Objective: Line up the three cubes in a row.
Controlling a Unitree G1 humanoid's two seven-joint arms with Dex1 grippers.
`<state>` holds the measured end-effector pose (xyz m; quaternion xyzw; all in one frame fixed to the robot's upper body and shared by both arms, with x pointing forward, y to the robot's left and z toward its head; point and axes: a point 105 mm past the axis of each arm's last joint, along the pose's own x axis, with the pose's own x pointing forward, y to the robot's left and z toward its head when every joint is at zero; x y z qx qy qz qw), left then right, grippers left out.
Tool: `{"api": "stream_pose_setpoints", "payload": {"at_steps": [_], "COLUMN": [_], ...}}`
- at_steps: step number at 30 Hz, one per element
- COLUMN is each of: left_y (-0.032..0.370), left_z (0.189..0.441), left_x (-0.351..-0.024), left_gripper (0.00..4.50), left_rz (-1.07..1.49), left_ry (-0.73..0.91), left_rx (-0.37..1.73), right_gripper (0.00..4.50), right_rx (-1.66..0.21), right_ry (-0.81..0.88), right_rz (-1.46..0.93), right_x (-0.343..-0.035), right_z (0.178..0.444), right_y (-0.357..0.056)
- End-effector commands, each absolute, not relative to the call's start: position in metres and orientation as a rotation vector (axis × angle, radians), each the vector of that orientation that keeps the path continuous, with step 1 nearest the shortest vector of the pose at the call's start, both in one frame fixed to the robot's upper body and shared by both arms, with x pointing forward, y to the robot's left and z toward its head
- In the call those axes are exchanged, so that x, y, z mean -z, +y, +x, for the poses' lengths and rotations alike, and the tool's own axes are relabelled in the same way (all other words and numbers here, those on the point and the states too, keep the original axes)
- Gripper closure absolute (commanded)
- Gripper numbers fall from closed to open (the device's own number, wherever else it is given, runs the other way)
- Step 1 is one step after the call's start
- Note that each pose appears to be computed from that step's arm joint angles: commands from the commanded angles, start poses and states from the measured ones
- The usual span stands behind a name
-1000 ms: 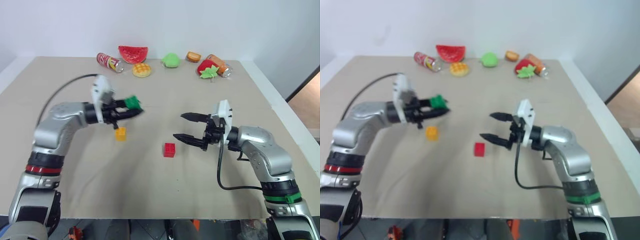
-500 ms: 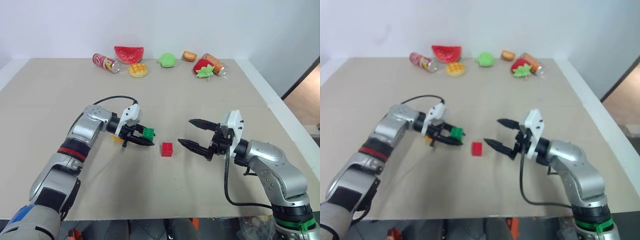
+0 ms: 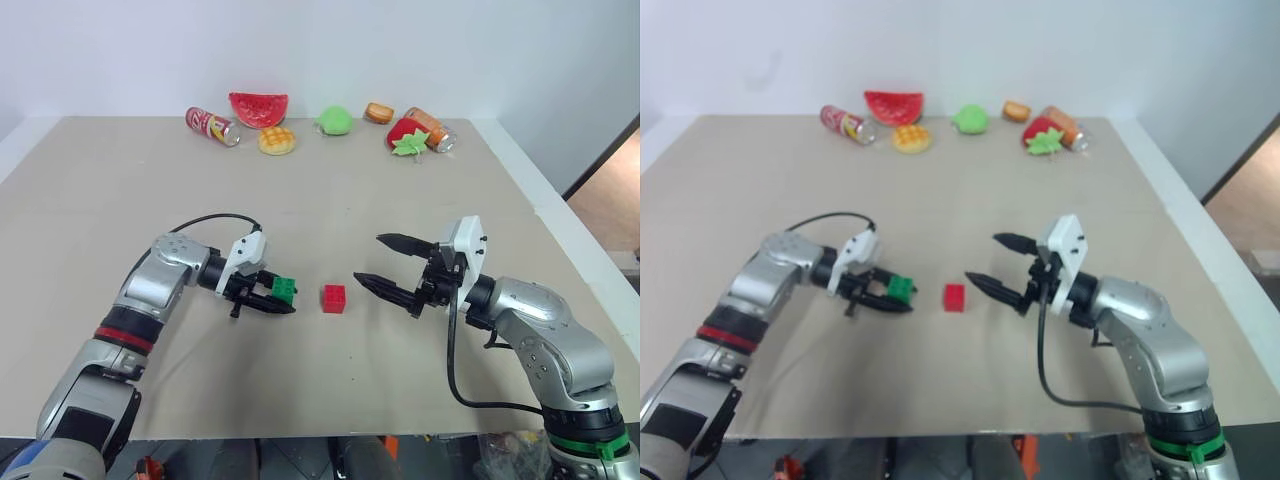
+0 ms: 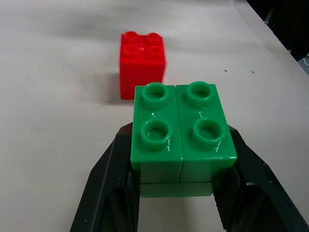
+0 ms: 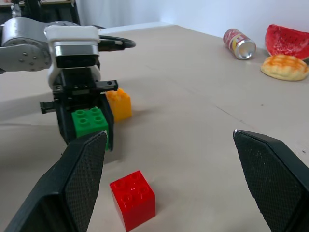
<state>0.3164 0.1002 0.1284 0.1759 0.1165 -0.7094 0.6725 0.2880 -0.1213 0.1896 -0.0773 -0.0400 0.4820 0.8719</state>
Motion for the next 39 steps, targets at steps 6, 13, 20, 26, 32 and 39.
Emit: {"api": "stream_pose_setpoints", "payload": {"at_steps": [6,13,20,26,32,39], "left_y": [0.1,0.095,0.098,0.091,0.086,0.088], "left_z": [0.325,0.327,0.339,0.344,0.344,0.341], "left_x": [-0.142,-0.132,-0.111,-0.111,-0.116,-0.114], "left_gripper": [3.14,3.14,3.14,3.14,3.14,3.14], "left_rz": [0.382,0.384,0.461,0.476,0.47,0.453], "left_ry": [0.197,0.176,0.176,0.137,0.116,0.135], "left_rx": [1.534,1.557,1.523,1.522,1.538,1.549], "right_gripper": [0.14,0.14,0.14,0.14,0.14,0.14], "right_rx": [-1.041,-1.047,-1.04,-1.038,-1.034,-1.032], "right_ry": [-0.129,-0.129,-0.13,-0.128,-0.126,-0.128], "right_rz": [-0.173,-0.169,-0.172,-0.172,-0.172,-0.176], "right_x": [-0.199,-0.198,-0.199,-0.199,-0.199,-0.199], "right_z": [0.289,0.287,0.286,0.285,0.285,0.287], "right_y": [-0.117,-0.115,-0.117,-0.118,-0.119,-0.12]}}
